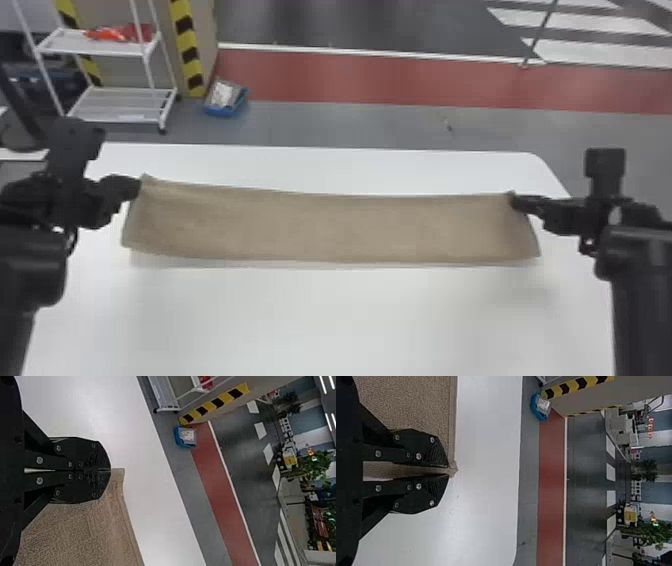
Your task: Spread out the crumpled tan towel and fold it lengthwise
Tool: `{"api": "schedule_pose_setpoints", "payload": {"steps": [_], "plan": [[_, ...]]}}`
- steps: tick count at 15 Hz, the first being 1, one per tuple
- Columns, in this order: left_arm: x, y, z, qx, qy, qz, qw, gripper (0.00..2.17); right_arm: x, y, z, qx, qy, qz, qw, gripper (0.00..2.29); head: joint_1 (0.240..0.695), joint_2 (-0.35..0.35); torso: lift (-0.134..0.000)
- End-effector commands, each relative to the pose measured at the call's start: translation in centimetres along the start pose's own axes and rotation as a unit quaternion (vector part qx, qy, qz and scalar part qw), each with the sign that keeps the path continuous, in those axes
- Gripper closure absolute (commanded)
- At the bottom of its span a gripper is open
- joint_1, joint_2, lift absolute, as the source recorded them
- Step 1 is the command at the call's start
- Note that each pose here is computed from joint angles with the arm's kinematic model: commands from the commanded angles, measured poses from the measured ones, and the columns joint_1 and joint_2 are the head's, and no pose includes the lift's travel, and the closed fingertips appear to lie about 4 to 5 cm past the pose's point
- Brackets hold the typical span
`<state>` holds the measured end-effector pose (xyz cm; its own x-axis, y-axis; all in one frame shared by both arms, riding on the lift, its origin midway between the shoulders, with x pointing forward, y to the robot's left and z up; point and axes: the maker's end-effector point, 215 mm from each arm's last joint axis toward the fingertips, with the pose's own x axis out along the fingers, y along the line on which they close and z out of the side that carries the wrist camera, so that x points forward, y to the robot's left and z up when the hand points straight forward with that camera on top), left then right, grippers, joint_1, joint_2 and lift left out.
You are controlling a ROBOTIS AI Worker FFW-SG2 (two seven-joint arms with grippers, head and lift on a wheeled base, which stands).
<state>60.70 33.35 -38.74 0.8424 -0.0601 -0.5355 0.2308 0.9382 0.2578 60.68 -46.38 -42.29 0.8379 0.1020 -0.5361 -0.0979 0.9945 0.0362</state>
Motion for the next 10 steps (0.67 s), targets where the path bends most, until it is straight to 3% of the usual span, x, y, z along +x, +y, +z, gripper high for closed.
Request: {"api": "schedule_pose_setpoints", "payload": {"steps": [1, 10], "plan": [[0.6, -0.1, 0.1, 0.002, 0.000, -0.002, 1.0000, 1.74, -0.3, -0.4, -0.4, 0.005, 0.000, -0.003, 1.0000, 1.00, 0.695, -0.116, -0.124], [2.3, -0.4, -1.8, 0.014, 0.026, -0.002, 0.9995, 1.74, 0.4, 0.5, 0.0, -0.017, 0.013, -0.005, 0.9997, 1.00, 0.695, -0.114, -0.124]]}}
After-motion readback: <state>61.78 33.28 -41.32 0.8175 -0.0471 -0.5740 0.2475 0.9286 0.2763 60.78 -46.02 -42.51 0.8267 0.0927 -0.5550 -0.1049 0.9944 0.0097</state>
